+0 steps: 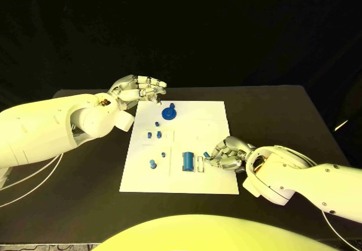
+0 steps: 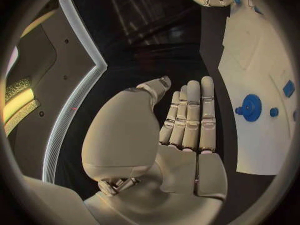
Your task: Assemble the parts on the task board
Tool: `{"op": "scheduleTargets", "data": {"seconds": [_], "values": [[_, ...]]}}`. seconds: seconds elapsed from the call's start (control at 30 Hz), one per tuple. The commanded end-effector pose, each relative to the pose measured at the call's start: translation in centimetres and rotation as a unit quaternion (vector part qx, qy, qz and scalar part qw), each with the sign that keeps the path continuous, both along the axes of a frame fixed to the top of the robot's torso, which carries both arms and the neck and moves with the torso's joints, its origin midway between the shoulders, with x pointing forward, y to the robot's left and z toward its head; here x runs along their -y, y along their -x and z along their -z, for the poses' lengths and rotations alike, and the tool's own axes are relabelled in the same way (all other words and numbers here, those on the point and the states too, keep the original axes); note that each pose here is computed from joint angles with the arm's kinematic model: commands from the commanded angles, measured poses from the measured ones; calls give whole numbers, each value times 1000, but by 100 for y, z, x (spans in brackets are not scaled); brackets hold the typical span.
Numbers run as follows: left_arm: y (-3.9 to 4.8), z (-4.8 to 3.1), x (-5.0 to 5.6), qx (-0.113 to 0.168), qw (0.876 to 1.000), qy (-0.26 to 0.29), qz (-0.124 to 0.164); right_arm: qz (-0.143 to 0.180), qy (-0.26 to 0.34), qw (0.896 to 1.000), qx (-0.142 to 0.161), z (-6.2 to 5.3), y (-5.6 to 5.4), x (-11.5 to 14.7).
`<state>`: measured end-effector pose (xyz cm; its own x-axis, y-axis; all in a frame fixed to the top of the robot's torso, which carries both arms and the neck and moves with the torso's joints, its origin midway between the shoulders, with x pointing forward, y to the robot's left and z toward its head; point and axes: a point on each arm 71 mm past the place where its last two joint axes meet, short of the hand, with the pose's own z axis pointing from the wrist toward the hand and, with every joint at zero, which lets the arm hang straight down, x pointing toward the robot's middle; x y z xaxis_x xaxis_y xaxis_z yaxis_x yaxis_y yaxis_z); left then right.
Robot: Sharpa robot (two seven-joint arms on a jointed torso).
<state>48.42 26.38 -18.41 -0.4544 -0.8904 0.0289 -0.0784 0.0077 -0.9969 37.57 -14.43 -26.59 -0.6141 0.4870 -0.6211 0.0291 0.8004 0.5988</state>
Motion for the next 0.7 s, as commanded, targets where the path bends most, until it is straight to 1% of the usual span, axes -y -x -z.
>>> {"op": "scheduleTargets", "data": {"seconds": [0.03, 0.2, 0.57, 0.7], "values": [[8, -9, 30, 0, 1000, 7, 10, -2, -12, 999, -35, 49, 17, -52], [8, -9, 25, 0, 1000, 7, 9, -9, -11, 999, -44, 83, 30, -115], [9, -9, 21, 0, 1000, 6, 9, -15, -3, 999, -38, 113, 3, -155], [9, -8, 19, 0, 1000, 6, 9, -20, -1, 999, -39, 114, 9, -175]]}}
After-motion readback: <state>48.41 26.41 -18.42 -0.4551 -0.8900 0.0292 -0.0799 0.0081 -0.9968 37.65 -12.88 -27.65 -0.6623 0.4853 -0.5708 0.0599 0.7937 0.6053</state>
